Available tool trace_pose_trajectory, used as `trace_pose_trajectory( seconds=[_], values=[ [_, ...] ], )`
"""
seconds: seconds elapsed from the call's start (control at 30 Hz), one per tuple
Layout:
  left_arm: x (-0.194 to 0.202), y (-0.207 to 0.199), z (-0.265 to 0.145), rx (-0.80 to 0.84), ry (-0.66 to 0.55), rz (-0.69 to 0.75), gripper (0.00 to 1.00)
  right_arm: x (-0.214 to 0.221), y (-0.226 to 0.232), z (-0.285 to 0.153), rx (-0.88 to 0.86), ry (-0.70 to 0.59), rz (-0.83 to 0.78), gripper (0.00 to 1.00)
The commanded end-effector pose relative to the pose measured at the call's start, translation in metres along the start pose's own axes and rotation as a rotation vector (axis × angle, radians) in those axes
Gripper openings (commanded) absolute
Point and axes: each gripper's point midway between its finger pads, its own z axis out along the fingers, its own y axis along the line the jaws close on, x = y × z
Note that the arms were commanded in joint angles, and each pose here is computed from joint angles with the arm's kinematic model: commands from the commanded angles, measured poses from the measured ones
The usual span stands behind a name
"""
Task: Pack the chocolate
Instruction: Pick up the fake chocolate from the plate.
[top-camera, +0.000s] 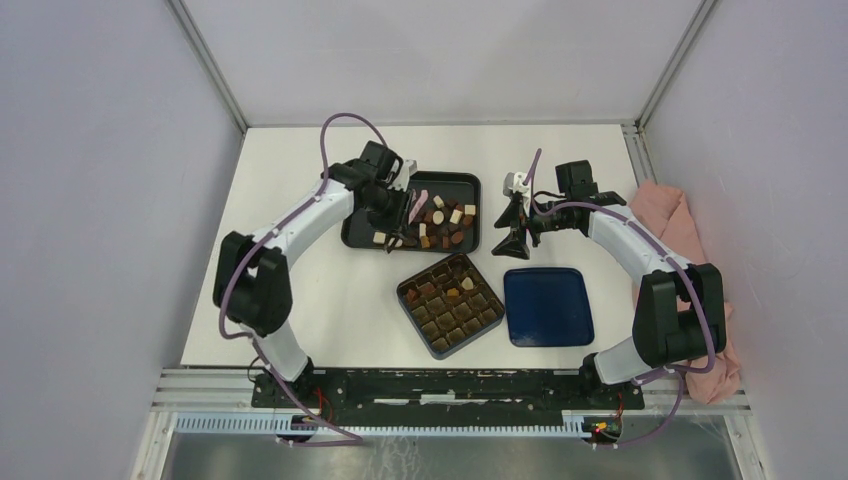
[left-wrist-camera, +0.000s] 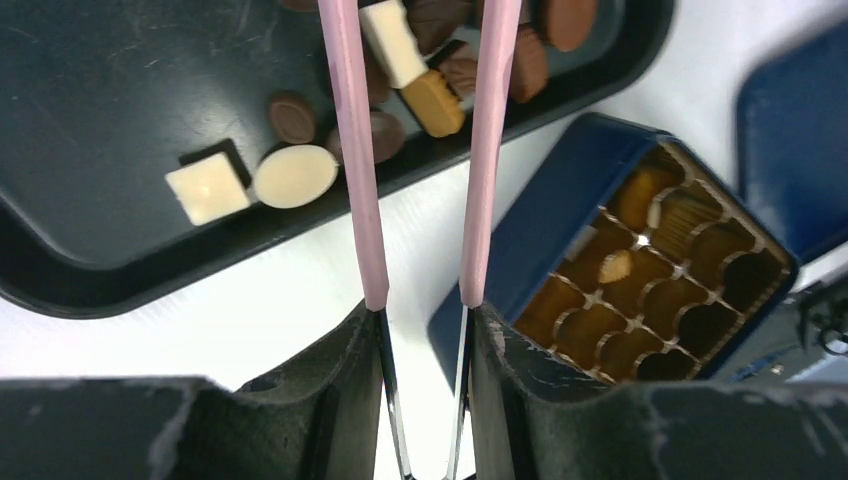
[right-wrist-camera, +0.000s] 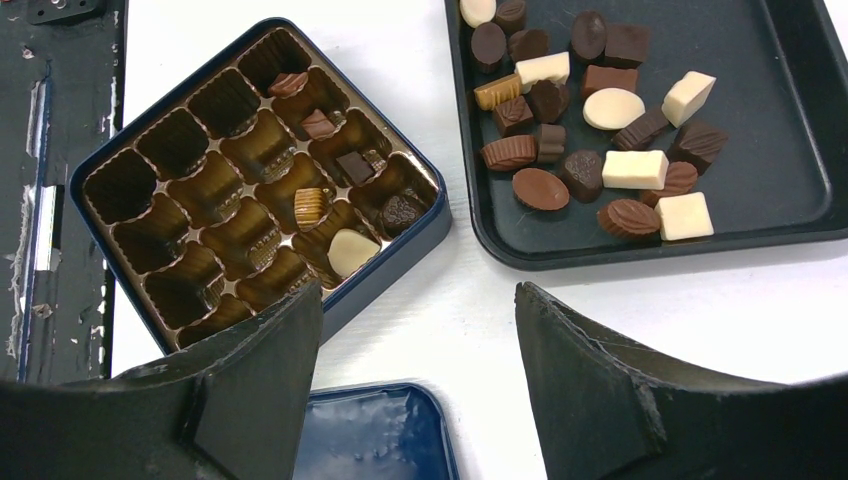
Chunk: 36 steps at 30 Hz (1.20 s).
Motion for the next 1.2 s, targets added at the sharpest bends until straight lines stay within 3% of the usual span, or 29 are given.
trace_pose_trajectory(
  seconds=[0.0, 0.3, 1.17],
  values=[
    [0.003, 0.023, 0.004, -0.088, 0.091, 0.077, 0.40, -0.022, -0.003, -0.005, -0.001, -0.041, -0.065, 0.76],
    [-0.002, 0.046, 0.026, -0.174, 0.215, 0.104, 0.40, -0.022, -0.003, -0.005, -0.001, -0.040, -0.067, 0.76],
    [-0.011, 0.051, 0.052, -0.166, 0.290, 0.117, 0.43, -0.023, -0.002, -0.006, -0.006, -0.042, -0.072, 0.76]
  ],
)
